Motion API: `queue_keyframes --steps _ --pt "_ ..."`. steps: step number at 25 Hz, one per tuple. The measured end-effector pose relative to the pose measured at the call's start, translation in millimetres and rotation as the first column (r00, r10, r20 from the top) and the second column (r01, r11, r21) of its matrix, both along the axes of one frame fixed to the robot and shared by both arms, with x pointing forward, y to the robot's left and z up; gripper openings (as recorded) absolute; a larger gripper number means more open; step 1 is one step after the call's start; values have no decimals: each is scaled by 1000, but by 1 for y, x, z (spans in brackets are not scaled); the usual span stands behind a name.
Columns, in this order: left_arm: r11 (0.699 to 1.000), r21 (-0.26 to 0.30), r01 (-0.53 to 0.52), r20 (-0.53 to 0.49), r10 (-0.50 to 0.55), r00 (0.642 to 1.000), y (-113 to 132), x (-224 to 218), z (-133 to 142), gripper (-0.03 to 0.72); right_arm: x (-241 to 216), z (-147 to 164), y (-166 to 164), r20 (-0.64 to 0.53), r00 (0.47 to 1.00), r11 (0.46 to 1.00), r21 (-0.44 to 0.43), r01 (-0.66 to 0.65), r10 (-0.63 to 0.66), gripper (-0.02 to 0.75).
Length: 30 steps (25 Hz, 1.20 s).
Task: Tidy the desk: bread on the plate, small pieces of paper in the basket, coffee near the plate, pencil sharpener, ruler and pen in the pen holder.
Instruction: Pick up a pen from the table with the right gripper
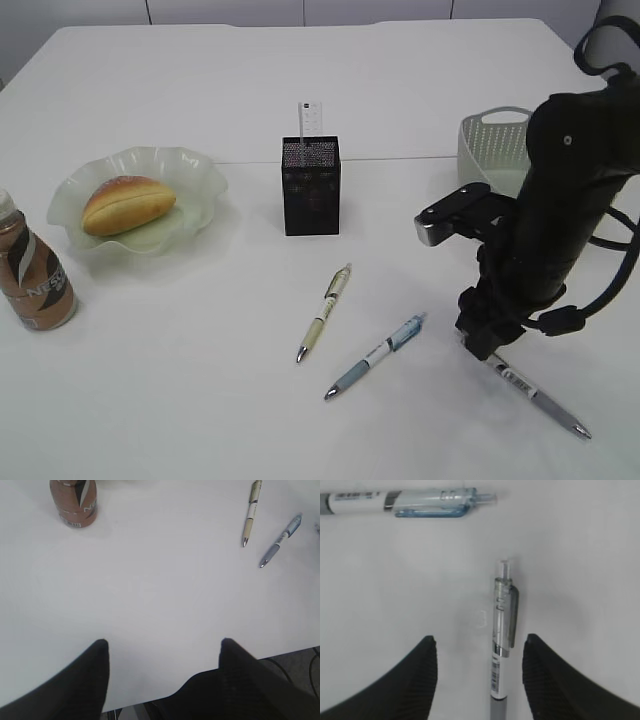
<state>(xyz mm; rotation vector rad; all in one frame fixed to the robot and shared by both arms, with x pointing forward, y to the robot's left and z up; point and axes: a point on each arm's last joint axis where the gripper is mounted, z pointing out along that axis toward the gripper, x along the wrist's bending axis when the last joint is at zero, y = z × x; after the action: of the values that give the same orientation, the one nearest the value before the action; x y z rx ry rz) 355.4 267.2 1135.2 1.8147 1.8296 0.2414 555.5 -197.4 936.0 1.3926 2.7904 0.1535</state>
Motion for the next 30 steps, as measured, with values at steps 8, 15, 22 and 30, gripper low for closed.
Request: queue_keyframes --steps 8,15,22,30 --pt "1000 2 -1 0 1 1000 0 0 0 497 3 -5 -5 -6 1000 998 -63 0 0 512" --pt "1000 7 -2 1 2 1000 1 0 0 497 3 -5 -5 -5 1000 998 -67 -4 3 517" --pt "1000 9 -2 2 2 1000 1 0 0 497 4 -14 -5 -35 999 997 -77 -7 4 518" --pt "1000 25 -6 4 6 1000 2 0 0 497 4 -27 -4 -72 997 997 -83 -5 -1 518"
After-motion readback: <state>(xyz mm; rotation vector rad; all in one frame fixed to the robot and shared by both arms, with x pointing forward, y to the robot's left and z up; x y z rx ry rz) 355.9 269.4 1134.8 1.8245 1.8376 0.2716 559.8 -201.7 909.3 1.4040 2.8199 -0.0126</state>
